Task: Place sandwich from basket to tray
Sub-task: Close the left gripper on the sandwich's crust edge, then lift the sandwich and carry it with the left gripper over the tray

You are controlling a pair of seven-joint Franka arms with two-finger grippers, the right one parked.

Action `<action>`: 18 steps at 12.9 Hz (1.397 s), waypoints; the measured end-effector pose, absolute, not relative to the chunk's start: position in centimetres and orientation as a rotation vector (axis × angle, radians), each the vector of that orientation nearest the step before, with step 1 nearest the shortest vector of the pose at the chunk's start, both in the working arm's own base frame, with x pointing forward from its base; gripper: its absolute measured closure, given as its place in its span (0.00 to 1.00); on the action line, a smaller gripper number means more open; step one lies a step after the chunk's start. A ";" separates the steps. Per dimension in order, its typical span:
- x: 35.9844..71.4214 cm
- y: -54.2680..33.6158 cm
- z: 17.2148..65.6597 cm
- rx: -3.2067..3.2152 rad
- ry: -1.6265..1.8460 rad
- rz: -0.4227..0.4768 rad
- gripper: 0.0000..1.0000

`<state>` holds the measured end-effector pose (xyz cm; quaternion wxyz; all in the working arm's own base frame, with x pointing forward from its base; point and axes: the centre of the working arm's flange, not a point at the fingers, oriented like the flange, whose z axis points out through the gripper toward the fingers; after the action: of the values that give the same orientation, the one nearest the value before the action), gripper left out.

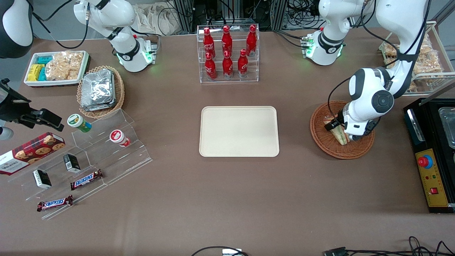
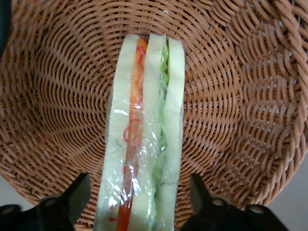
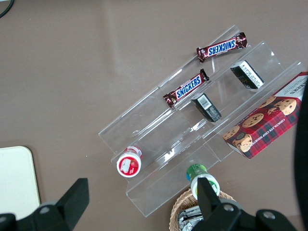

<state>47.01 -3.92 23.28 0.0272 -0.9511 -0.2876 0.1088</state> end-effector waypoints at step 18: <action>49.1 -4.1 53.5 -2.926 -0.536 0.428 0.80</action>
<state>49.09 -4.11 53.52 0.0681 -0.9713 -0.1780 0.1421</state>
